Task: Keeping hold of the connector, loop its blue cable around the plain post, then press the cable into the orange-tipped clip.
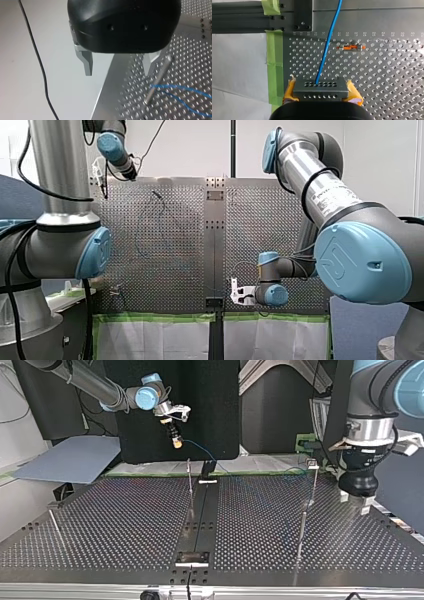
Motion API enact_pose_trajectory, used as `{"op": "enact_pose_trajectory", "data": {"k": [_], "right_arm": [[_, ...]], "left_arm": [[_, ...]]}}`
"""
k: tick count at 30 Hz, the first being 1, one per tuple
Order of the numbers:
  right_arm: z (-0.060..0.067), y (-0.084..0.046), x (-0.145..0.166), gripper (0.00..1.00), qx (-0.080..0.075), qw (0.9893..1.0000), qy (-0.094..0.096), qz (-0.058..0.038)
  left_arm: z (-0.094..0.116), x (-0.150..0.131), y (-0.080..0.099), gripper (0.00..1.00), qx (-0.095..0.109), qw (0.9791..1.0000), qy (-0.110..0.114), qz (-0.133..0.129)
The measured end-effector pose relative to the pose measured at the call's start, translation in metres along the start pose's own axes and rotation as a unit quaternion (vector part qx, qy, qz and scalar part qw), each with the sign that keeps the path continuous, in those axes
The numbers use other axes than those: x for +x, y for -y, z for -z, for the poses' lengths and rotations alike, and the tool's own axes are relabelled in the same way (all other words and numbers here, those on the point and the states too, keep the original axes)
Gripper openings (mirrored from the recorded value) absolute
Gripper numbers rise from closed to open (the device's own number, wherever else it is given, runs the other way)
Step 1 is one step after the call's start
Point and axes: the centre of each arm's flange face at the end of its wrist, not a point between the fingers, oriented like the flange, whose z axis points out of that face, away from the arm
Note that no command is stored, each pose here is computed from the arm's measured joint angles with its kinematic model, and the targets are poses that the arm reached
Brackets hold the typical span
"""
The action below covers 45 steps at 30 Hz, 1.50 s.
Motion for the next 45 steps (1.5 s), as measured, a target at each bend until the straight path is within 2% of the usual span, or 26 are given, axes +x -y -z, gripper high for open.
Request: {"op": "enact_pose_trajectory", "data": {"k": [5, 10, 13, 16, 20, 24, 28, 33, 38, 41, 45], "right_arm": [[0.000, 0.000, 0.000, 0.11, 0.000, 1.0000, 0.000, -0.0003], [0.000, 0.000, 0.000, 0.11, 0.000, 1.0000, 0.001, -0.0006], [0.000, 0.000, 0.000, 0.11, 0.000, 1.0000, 0.001, -0.0008], [0.000, 0.000, 0.000, 0.11, 0.001, 1.0000, 0.002, -0.0011], [0.000, 0.001, 0.000, 0.11, 0.001, 1.0000, 0.003, -0.0011], [0.001, 0.002, -0.001, 0.11, 0.002, 1.0000, 0.004, -0.0008], [0.001, 0.003, -0.001, 0.11, 0.003, 1.0000, 0.005, -0.0010], [0.001, 0.003, -0.001, 0.11, 0.003, 1.0000, 0.005, -0.0012], [0.001, 0.004, -0.001, 0.11, 0.007, 1.0000, 0.004, -0.0011], [0.001, 0.004, -0.001, 0.11, 0.010, 0.9999, 0.003, -0.0016], [0.000, 0.005, -0.001, 0.11, 0.011, 0.9999, 0.003, -0.0023]], "left_arm": [[-0.001, -0.004, 0.019, 0.98, 0.025, 0.9992, -0.019, -0.024], [-0.008, -0.001, 0.035, 0.98, 0.027, 0.9975, -0.042, -0.050], [-0.013, 0.002, 0.045, 0.98, 0.025, 0.9956, -0.058, -0.069], [-0.017, 0.007, 0.056, 0.98, 0.022, 0.9928, -0.075, -0.090], [-0.015, 0.017, 0.070, 0.98, 0.026, 0.9874, -0.102, -0.118], [-0.004, 0.025, 0.083, 0.98, 0.037, 0.9832, -0.125, -0.128], [0.003, 0.029, 0.087, 0.98, 0.040, 0.9805, -0.144, -0.128], [0.007, 0.033, 0.083, 0.98, 0.029, 0.9768, -0.168, -0.130], [0.005, 0.040, 0.076, 0.98, 0.003, 0.9720, -0.190, -0.138], [0.004, 0.041, 0.071, 0.98, -0.012, 0.9708, -0.193, -0.142], [0.003, 0.040, 0.067, 0.98, -0.029, 0.9702, -0.191, -0.146]]}}
